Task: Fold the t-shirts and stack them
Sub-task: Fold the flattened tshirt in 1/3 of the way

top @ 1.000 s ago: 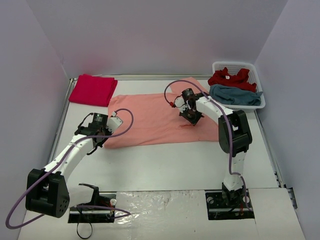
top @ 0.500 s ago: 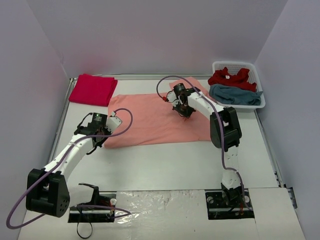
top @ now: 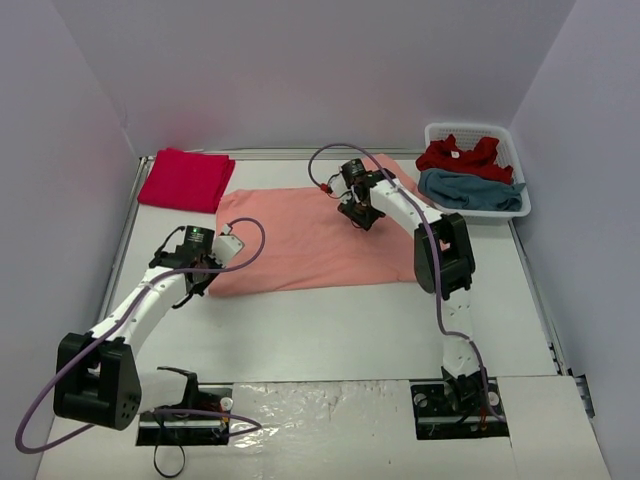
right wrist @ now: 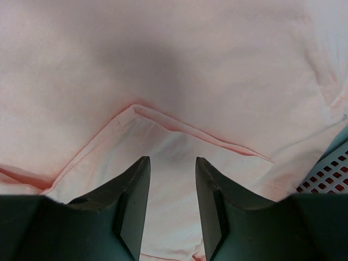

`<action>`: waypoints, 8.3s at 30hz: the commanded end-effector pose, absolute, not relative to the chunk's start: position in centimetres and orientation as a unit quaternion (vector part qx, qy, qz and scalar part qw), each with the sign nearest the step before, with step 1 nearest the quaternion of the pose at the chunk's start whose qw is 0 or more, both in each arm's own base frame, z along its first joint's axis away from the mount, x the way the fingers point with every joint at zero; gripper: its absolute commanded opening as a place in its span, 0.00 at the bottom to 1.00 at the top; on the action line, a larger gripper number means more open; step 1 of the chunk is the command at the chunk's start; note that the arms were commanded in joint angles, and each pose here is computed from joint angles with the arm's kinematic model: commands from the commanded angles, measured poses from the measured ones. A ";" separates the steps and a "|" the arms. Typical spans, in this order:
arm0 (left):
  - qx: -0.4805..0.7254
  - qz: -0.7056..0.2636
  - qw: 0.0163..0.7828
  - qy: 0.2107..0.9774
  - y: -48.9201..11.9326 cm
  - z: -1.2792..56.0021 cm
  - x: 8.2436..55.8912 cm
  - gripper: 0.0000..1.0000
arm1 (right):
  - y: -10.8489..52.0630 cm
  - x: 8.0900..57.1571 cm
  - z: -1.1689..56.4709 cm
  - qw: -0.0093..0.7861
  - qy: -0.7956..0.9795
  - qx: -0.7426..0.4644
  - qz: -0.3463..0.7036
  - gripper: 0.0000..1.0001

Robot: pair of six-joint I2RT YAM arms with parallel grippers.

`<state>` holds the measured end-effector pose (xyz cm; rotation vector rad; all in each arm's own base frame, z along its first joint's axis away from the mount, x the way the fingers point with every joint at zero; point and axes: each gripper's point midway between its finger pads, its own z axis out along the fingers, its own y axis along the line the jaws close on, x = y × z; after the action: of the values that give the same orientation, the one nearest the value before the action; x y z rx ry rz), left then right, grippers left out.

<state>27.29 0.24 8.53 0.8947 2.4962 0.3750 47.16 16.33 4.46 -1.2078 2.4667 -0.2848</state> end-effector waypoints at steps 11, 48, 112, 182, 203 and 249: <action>0.353 0.067 0.248 0.900 -2.4 8.6 28.5 0.15 | 11.3 39.7 11.2 0.203 0.883 -0.405 -0.124 0.36; 0.404 -0.064 0.195 0.891 -3.2 3.1 34.7 0.21 | 3.2 31.1 10.6 0.187 0.933 -0.296 -0.087 0.40; 0.386 -0.001 0.219 0.896 -1.2 7.9 38.7 0.02 | 2.9 30.3 6.5 0.156 0.945 -0.284 -0.053 0.40; 0.458 -0.020 0.192 0.868 -1.5 3.9 29.0 0.31 | -1.5 27.7 2.6 0.081 0.957 -0.277 -0.043 0.41; 0.456 -0.028 0.143 0.878 -1.4 1.2 29.2 0.03 | -3.0 26.8 1.4 0.054 0.959 -0.275 -0.041 0.41; 0.442 -0.012 0.169 0.881 -1.7 3.3 29.7 0.02 | -2.3 28.0 1.6 0.067 0.956 -0.285 0.020 0.00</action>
<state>29.69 -1.50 2.19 1.2602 2.5209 -0.0446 29.43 -1.63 0.72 -0.8588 2.8544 0.0778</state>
